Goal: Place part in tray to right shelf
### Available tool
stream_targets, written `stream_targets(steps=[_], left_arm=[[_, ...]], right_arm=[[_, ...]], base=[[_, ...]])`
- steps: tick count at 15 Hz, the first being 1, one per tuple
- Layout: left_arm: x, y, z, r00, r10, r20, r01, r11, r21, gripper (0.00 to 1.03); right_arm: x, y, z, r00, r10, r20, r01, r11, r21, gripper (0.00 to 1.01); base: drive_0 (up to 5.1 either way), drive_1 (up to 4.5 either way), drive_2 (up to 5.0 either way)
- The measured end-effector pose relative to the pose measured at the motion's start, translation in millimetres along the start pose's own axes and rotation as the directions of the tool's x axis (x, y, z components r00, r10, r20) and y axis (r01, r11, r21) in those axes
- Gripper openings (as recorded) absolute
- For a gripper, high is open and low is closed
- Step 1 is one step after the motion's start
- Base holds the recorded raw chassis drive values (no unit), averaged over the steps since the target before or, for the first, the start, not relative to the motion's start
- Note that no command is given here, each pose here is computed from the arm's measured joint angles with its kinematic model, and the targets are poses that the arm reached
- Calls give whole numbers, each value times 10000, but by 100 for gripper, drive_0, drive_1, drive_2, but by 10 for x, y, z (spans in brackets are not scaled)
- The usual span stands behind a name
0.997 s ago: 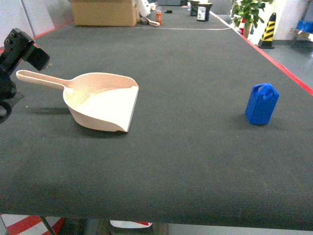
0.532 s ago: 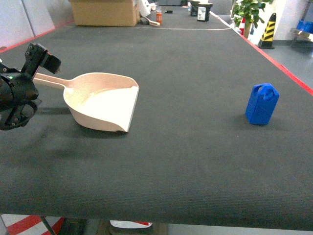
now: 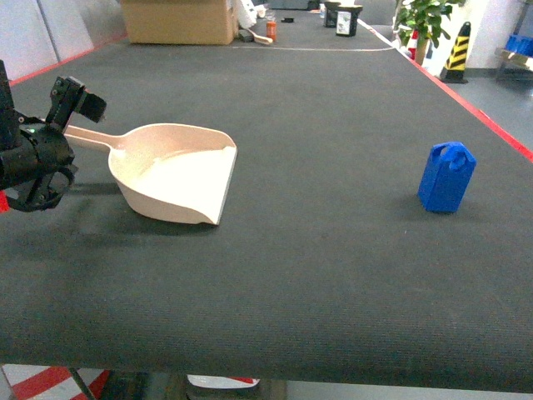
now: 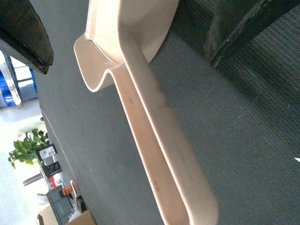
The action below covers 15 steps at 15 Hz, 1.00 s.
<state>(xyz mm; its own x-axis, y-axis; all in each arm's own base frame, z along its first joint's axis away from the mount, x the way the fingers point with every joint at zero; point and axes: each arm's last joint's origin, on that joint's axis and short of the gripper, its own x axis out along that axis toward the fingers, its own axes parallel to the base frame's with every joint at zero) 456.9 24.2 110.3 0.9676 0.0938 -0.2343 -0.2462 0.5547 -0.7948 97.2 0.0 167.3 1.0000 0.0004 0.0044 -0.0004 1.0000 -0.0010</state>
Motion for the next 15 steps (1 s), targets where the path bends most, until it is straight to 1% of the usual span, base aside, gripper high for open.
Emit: stream_targets(steps=[2,6,7,9,11,12,14,15], left_arm=[[1,15,14,10000,78,32,-78,10000,-8,98],[1,14,13,10000,73,32,-73,10000,-7,98],[-5,-18,27,9988,-468,146,468,9989,36,98],[67,-103,78,9961,-837,262,834,9965,96,98],[147,-95,69,9965,-815,187,813,9966,100,98],[191,-58,43,9979,-643,35,642,9979,99,98],[236,-2,19,9989,-460,-50,461,9989,87,98],[270,-2,47,9986,-526,49,525,9986,73,98]], right_arm=[[0,0,0,10000,0,0,0,10000,0,98],[0,0,0,10000,0,0,0,10000,0,98],[0,0,0,10000,0,0,0,10000,0,98],[0,0,0,10000,0,4,0,10000,0,98],[0,0,0,10000,0,0,0,10000,0,98],[0,0,0,10000,0,0,0,10000,0,98],[0,0,0,10000,0,0,0,10000,0,98],[0,0,0,10000,0,0,0,10000,0,98]], base=[[0,0,0],[0,0,0],[0,0,0],[0,0,0],[0,0,0],[0,0,0],[0,0,0],[0,0,0]])
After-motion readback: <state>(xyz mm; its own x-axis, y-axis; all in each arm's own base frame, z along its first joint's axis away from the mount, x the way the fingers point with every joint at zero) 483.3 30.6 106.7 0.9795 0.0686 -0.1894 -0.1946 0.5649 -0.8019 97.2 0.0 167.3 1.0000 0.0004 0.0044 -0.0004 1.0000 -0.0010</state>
